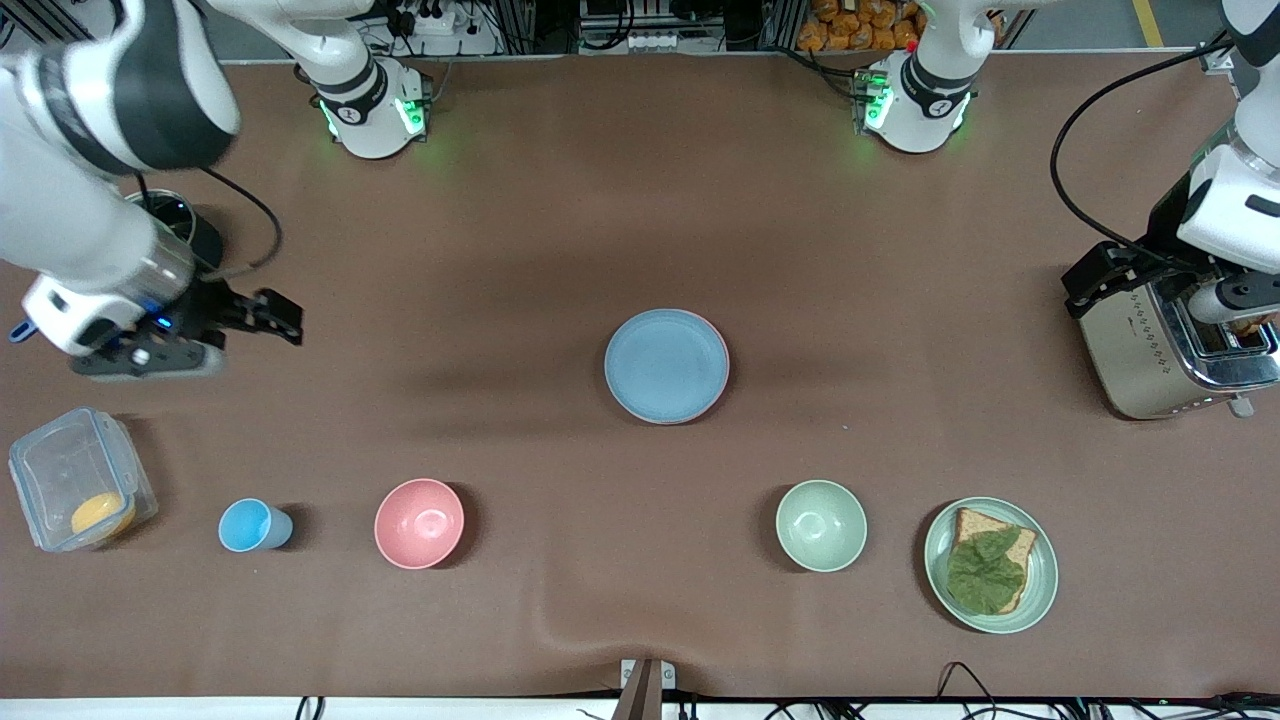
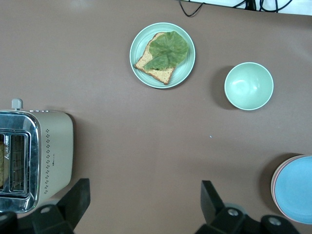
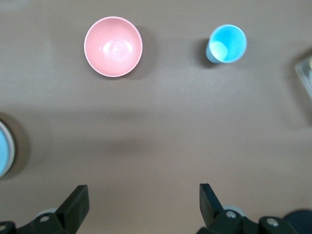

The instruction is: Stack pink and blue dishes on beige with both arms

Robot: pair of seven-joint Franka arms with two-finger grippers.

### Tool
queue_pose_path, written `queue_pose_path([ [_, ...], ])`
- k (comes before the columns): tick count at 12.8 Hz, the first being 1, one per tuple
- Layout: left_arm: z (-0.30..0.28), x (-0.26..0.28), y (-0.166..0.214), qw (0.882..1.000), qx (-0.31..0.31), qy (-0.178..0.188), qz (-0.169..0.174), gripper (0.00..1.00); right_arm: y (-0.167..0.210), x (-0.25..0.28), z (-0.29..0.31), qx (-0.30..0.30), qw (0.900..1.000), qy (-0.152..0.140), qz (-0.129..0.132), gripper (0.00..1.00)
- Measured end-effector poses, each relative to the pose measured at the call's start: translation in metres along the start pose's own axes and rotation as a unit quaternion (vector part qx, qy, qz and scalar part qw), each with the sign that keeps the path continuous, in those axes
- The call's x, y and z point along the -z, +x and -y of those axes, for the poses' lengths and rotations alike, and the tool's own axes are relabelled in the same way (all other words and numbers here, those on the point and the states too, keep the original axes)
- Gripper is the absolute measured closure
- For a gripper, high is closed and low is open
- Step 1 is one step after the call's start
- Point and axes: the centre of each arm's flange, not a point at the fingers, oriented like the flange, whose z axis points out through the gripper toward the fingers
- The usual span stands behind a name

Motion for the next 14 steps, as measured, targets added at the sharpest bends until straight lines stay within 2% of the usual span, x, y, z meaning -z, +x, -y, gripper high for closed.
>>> queue_pose_path([
  [3, 0.002, 0.005, -0.001, 1.000, -0.002, 0.001, 0.001, 0.00, -0.031, 0.039, -0.039, -0.037, 0.999, 0.004, 0.022, 0.00],
  [5, 0.001, 0.004, -0.002, 1.000, -0.002, -0.001, 0.008, 0.00, -0.046, 0.055, -0.056, -0.037, 0.999, 0.003, 0.032, 0.00],
  [7, -0.001, 0.003, -0.005, 1.000, -0.001, -0.012, 0.021, 0.00, -0.053, 0.067, -0.067, -0.018, 0.999, 0.003, 0.031, 0.00],
  [10, 0.000, 0.000, -0.009, 0.999, -0.001, -0.009, 0.040, 0.00, -0.059, 0.089, -0.075, -0.013, 0.999, 0.004, 0.029, 0.00],
  [14, 0.000, -0.001, -0.011, 0.999, -0.023, -0.007, 0.047, 0.00, -0.059, 0.102, -0.075, -0.010, 1.000, -0.004, 0.019, 0.00],
])
